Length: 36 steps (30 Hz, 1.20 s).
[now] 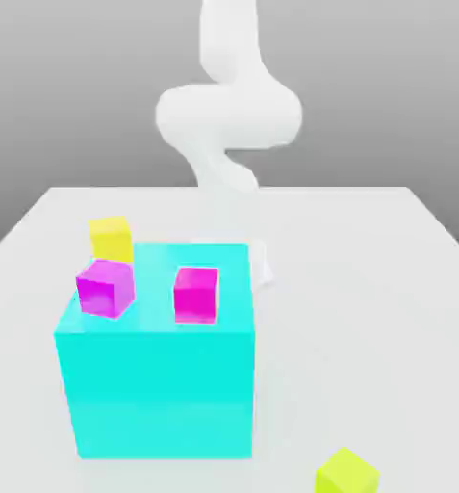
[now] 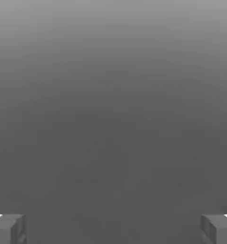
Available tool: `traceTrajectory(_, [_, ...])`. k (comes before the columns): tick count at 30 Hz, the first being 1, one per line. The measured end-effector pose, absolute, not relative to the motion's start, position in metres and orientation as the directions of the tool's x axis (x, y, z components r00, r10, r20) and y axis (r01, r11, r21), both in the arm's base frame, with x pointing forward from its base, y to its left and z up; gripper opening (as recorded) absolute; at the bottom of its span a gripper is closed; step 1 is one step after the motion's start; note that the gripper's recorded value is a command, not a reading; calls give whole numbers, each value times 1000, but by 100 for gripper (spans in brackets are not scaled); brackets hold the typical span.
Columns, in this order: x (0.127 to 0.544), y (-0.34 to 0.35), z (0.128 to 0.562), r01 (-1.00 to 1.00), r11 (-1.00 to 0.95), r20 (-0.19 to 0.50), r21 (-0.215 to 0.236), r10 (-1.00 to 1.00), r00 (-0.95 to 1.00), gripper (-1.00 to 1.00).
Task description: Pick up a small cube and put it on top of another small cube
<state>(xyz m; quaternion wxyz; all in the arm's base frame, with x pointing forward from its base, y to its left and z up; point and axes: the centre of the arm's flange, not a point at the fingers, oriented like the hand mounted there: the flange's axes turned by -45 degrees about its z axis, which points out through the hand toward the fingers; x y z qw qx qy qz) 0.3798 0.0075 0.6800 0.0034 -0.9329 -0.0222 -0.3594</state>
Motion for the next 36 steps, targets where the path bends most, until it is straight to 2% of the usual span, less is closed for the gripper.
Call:
traceTrajectory(7, [458,37,578,206,-977,522,49,201,829,0])
traceTrajectory(15, [510,78,443,390,-919,335,61,387,859,0])
traceTrajectory(21, [520,112,334,529,-847,186,47,528,829,0])
traceTrajectory(27, [508,132,224,642,-767,38,13,642,766,0])
traceTrajectory(32, [503,136,148,669,-743,1,1,669,743,0])
traceTrajectory(33, [502,136,137,669,-743,0,0,669,743,-100])
traceTrajectory(36, [502,136,137,669,-743,0,0,669,743,-100])
